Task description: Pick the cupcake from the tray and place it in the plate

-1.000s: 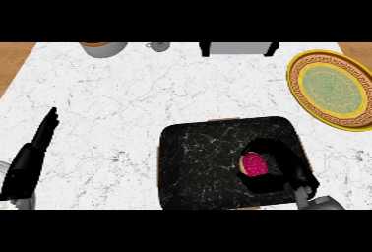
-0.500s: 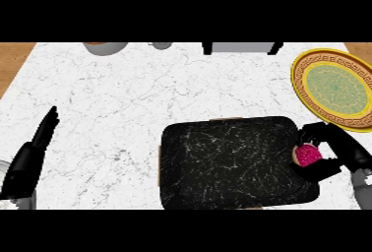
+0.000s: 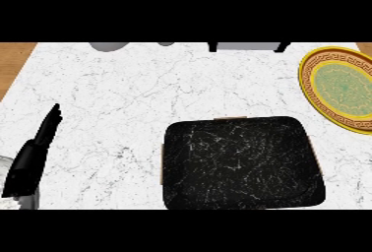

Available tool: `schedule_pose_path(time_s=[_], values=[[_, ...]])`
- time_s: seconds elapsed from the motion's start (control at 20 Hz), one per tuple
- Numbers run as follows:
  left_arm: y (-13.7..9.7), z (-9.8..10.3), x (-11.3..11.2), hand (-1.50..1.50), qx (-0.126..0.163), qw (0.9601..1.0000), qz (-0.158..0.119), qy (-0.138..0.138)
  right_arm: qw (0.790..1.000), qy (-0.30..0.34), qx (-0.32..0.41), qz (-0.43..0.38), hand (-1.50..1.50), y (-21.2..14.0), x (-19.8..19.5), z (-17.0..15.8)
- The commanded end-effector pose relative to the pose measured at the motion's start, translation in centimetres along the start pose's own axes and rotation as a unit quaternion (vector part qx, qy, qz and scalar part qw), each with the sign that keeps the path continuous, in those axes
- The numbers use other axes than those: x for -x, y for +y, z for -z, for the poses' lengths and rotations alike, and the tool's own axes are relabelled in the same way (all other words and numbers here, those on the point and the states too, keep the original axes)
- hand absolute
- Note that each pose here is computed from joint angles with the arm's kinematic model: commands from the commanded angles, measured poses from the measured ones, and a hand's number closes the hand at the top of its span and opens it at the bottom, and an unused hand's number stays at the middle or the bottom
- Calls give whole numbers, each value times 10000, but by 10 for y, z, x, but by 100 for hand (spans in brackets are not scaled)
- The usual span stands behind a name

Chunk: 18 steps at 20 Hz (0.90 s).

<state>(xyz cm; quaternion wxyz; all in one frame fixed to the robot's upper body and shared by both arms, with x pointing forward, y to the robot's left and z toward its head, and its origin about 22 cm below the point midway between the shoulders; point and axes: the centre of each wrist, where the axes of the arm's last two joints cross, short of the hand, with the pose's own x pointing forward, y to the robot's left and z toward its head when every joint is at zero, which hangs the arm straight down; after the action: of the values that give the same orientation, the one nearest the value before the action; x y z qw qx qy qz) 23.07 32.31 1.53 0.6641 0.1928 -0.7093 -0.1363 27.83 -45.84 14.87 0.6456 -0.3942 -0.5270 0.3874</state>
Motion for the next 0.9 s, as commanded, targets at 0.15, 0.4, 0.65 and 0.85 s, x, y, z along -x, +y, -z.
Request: schedule_pose_path(time_s=[0.15, 0.4, 0.65, 0.85], values=[[-3, -6, 6, 0, 33, 9999, 3, 165, 9852, -899, 1458, -42, 150, -82, 35, -15], [-3, -2, 6, 0, 36, 9999, 53, 160, 9621, -2093, 1688, 467, 150, -97, 53, -21], [-4, 5, 2, 0, 87, 9999, 96, 94, 9439, -2818, 1536, 776, 150, -118, 76, -33], [-5, 3, 3, 0, 229, 9997, 82, 81, 9385, -3097, 1282, 830, 150, -127, 83, -34]])
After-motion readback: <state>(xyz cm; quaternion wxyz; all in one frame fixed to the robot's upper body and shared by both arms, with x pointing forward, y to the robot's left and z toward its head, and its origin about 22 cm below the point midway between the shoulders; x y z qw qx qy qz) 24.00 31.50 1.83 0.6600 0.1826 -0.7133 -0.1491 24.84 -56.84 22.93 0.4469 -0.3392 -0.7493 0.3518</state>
